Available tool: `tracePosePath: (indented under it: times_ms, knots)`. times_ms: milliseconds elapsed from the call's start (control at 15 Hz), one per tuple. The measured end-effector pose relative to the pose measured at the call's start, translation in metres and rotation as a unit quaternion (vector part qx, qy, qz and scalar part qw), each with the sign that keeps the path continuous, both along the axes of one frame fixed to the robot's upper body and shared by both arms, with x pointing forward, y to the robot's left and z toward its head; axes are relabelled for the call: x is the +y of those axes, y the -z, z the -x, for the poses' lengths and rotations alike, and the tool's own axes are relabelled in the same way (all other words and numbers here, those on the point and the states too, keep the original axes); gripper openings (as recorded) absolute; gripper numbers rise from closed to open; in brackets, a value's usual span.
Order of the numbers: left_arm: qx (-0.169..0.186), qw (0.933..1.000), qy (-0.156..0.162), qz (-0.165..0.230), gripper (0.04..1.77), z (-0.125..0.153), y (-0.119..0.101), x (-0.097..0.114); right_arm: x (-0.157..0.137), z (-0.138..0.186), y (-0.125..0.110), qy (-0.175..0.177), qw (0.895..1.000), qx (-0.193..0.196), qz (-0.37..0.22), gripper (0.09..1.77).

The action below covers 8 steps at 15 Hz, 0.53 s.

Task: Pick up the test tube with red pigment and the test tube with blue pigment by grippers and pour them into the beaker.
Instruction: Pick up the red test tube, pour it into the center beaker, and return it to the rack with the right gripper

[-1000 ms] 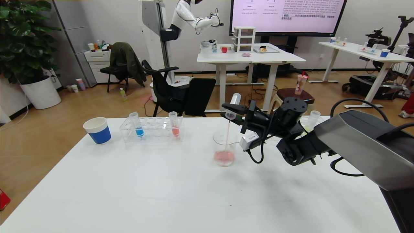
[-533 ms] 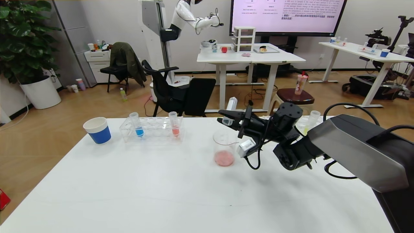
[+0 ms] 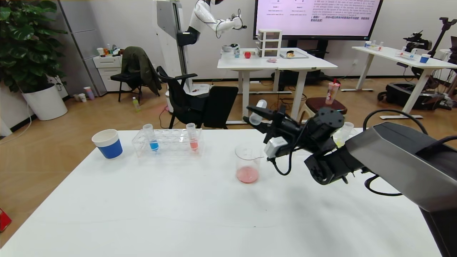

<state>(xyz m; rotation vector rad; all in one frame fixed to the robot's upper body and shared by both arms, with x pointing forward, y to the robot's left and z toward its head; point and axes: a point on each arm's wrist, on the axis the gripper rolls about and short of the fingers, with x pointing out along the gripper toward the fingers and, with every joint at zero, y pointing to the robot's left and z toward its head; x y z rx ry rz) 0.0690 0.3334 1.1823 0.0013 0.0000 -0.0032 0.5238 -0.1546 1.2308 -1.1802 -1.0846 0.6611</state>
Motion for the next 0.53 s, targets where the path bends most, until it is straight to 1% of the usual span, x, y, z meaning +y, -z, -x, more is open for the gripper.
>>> tracePosePath:
  times_ms: [67,133,200,267,333,400,533]
  knots:
    - [0.000,1.0000,0.000,0.000,1.75,0.000,0.000,0.000,-0.003,0.003,-0.009,0.016,0.998,0.038,-0.037,0.53]
    - [0.000,1.0000,0.000,0.000,1.75,0.000,0.000,0.000,-0.003,0.006,-0.016,0.029,0.993,0.081,-0.080,0.53]
    - [0.000,1.0000,0.000,0.000,1.75,0.000,0.000,0.000,-0.004,0.010,-0.023,0.041,0.983,0.124,-0.131,0.53]
    - [0.000,1.0000,0.000,0.000,1.75,0.000,0.000,0.000,-0.003,0.015,-0.028,0.051,0.967,0.166,-0.184,0.53]
    - [0.000,1.0000,0.000,0.000,1.75,0.000,0.000,0.000,-0.002,0.021,-0.031,0.072,0.946,0.206,-0.240,0.53]
    - [0.000,1.0000,0.000,0.000,1.75,0.000,0.000,0.000,0.000,0.026,-0.032,0.091,0.921,0.243,-0.292,0.53]
    - [0.000,1.0000,0.000,0.000,1.75,0.000,0.000,0.000,0.004,0.037,-0.033,0.103,0.864,0.318,-0.377,0.53]
